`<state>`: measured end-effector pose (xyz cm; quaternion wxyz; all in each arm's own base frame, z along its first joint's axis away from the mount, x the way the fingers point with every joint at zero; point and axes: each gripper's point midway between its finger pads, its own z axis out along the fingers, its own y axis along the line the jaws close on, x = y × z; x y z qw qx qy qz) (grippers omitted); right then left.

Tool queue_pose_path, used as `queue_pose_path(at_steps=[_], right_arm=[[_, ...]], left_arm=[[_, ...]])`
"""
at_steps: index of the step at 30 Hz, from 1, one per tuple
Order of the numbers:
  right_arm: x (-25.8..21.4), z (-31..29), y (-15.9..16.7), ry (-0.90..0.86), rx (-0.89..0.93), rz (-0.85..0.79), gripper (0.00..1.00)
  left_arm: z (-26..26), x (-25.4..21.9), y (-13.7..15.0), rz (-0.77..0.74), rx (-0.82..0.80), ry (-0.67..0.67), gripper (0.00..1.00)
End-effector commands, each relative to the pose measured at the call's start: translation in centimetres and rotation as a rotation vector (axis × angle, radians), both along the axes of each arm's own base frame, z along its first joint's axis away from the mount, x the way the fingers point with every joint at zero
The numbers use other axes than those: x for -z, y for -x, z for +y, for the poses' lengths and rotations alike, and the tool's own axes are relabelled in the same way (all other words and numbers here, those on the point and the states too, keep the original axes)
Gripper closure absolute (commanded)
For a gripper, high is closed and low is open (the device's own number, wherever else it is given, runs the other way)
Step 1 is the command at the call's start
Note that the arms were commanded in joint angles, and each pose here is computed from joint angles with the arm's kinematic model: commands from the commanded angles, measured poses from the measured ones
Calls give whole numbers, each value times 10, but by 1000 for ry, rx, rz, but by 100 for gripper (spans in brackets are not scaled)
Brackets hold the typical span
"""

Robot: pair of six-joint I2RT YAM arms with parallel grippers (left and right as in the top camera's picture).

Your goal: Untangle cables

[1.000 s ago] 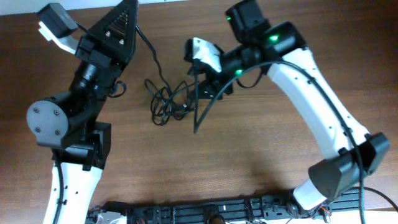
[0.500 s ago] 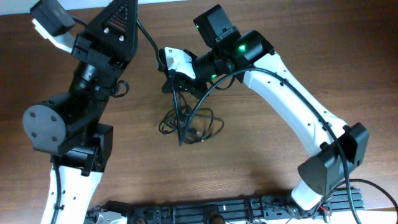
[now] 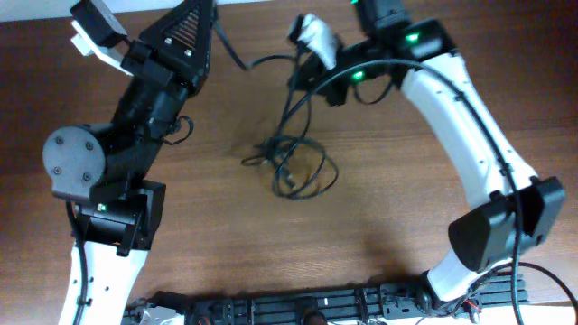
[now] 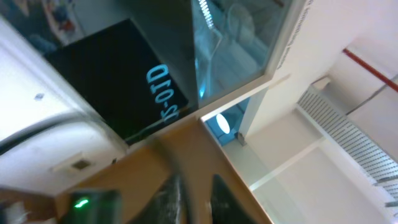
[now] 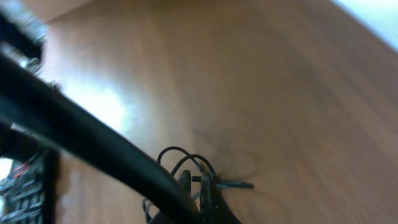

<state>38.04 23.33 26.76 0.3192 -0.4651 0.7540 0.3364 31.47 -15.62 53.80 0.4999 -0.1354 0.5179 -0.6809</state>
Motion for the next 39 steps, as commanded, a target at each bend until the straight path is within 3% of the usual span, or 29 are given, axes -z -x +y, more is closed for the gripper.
queue_pose_path(at_steps=[1,5,13,19,24,29,32,36,39], right_arm=[[-53,-39,-4,-35,120,-115,96],[-109,-77,-12,-87,292,-223,96],[-226,-82,18,-321,390,-443,96],[-303,-84,48,-607,445,-432,96],[-309,-84,56,-631,443,-417,96],[-307,-79,60,-628,400,-399,96],[-299,-110,30,-598,637,-417,96],[-287,-113,26,-547,663,-413,96],[-286,-121,20,-537,719,-420,96]], left_arm=[[-11,-7,15,-73,42,-96,64],[-21,14,14,-11,95,-165,58],[-34,75,7,112,128,-382,56],[-49,106,9,130,229,-496,52],[-66,124,12,104,364,-544,49],[-90,141,39,-90,653,-613,35],[-97,158,41,-89,768,-606,34],[-101,170,39,-79,833,-594,29],[-102,167,51,-202,915,-593,28]])
